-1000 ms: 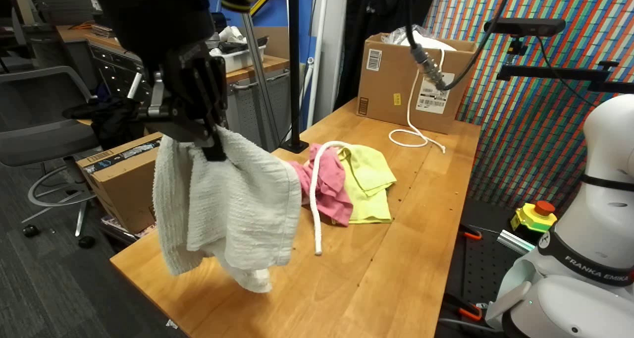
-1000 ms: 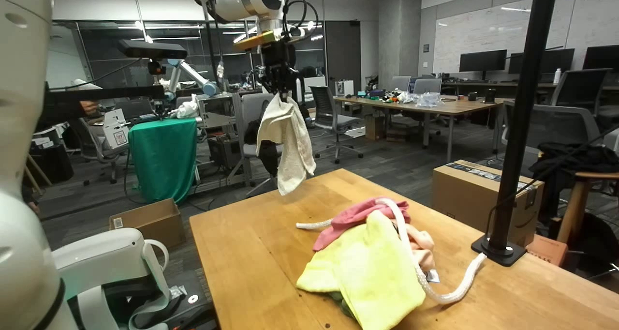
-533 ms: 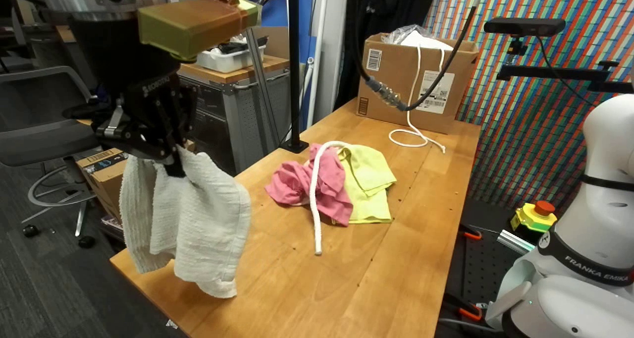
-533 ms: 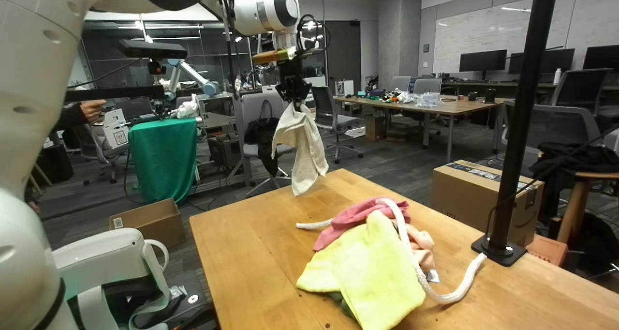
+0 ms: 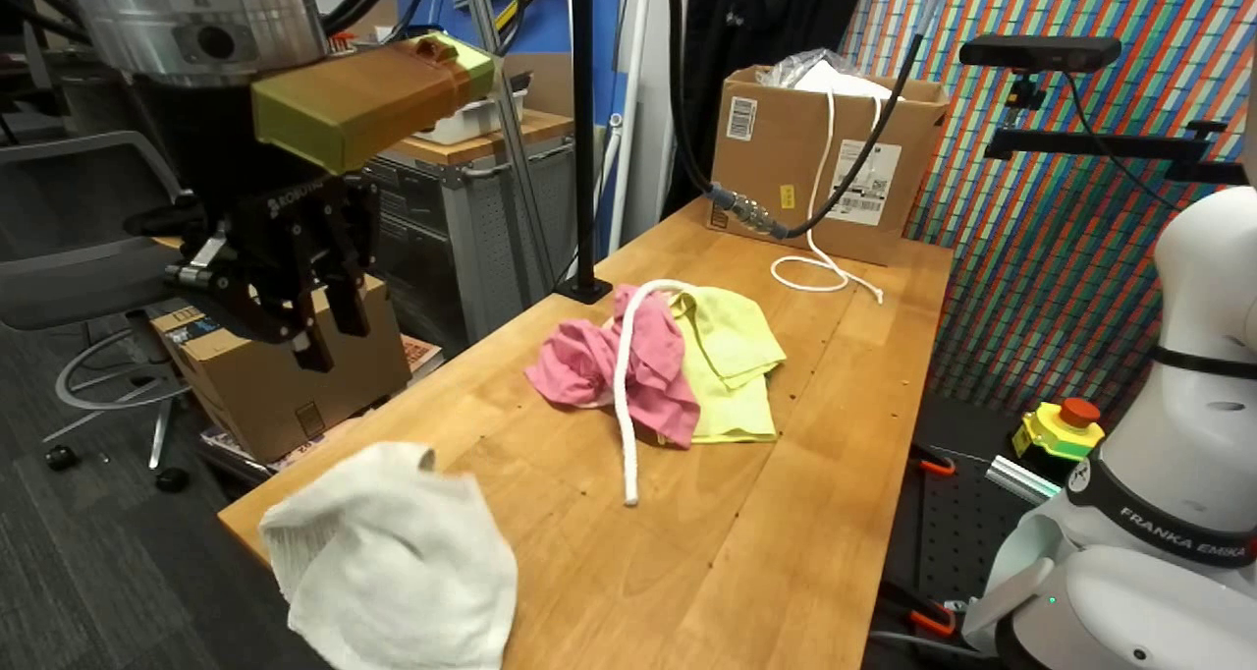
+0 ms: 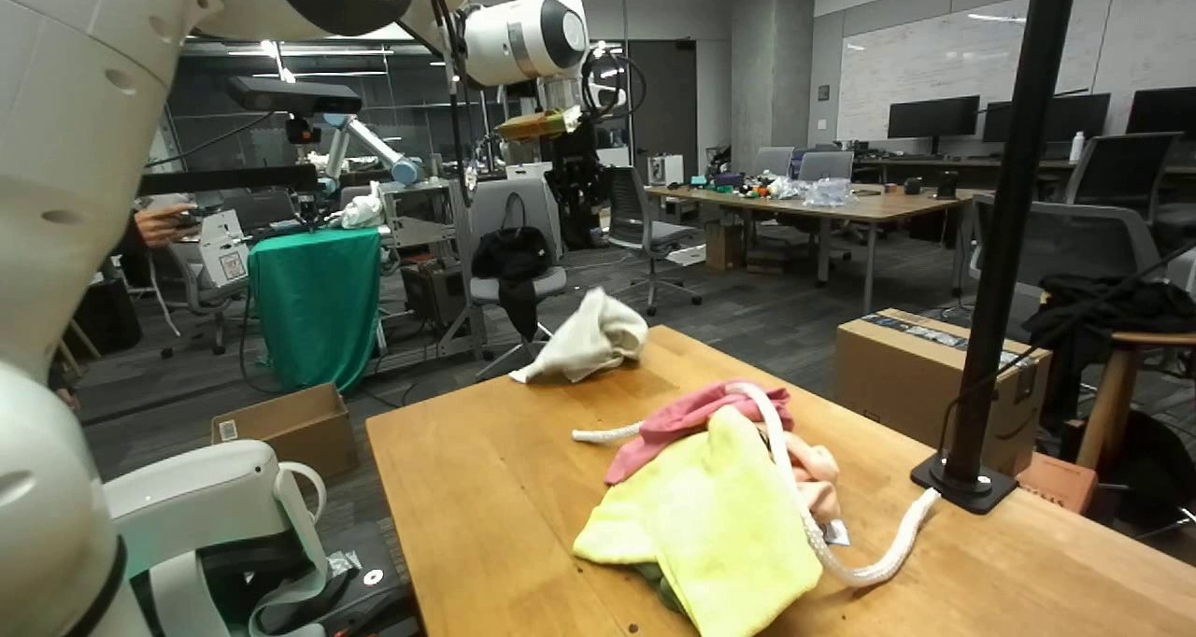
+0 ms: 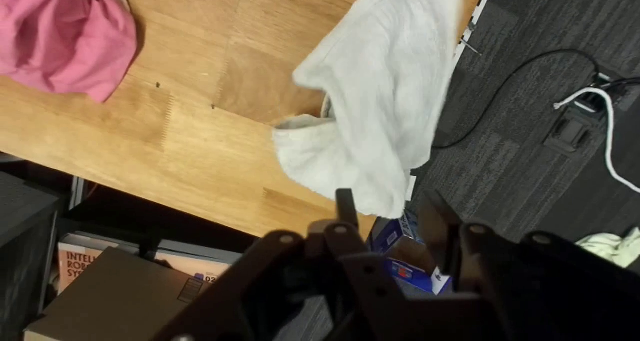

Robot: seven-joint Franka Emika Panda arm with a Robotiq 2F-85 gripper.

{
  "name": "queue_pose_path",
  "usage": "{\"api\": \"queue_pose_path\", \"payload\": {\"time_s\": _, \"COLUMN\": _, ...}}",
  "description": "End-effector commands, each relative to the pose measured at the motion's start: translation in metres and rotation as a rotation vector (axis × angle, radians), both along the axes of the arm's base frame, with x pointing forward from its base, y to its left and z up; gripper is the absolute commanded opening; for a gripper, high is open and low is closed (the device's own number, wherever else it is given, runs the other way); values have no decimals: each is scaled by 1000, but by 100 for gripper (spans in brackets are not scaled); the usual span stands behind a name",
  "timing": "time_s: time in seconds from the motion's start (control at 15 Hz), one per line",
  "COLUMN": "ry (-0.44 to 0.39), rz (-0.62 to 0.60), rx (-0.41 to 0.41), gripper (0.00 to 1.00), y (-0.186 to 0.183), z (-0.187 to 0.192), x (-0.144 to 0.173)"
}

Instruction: Separate the clothes and ropes

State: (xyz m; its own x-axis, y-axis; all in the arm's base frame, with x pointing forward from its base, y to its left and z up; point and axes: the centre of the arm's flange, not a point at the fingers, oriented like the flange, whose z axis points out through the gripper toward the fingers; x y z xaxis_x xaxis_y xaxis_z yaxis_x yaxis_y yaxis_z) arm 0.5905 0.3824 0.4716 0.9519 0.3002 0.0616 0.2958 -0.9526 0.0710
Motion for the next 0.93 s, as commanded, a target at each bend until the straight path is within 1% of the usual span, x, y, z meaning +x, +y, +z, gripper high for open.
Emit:
{"api": "queue_pose_path", "payload": {"time_s": 0.0, "ry": -35, "rz": -30, "rx": -18, "gripper": 71, "y": -10, "z": 4, "x": 5}}
{"api": "queue_pose_path", "payload": {"time_s": 0.07, "ry": -37, "rz": -36, "rx": -31, "gripper": 79, "y": -15, "z": 3, "x": 5}}
{"api": "queue_pose_path", "payload": {"time_s": 0.27, "ry": -38, "rz": -66, "rx": -70, "gripper": 99, "y": -44, "z": 2, "x": 4}}
{"api": "queue_pose_path", "payload": {"time_s": 0.4, "ry": -46, "rz": -95, "rx": -89, "gripper": 100, "y": -73, "z": 1, "x": 3}}
{"api": "queue_pose_path", "payload": {"time_s": 0.6, "ry": -43, "rz": -160, "rx": -105, "gripper": 100, "y": -126, "z": 1, "x": -1}}
{"api": "queue_pose_path", "payload": {"time_s": 0.87, "ry": -34, "rz": -281, "rx": -102, "gripper": 100, "y": -209, "z": -5, "x": -10}}
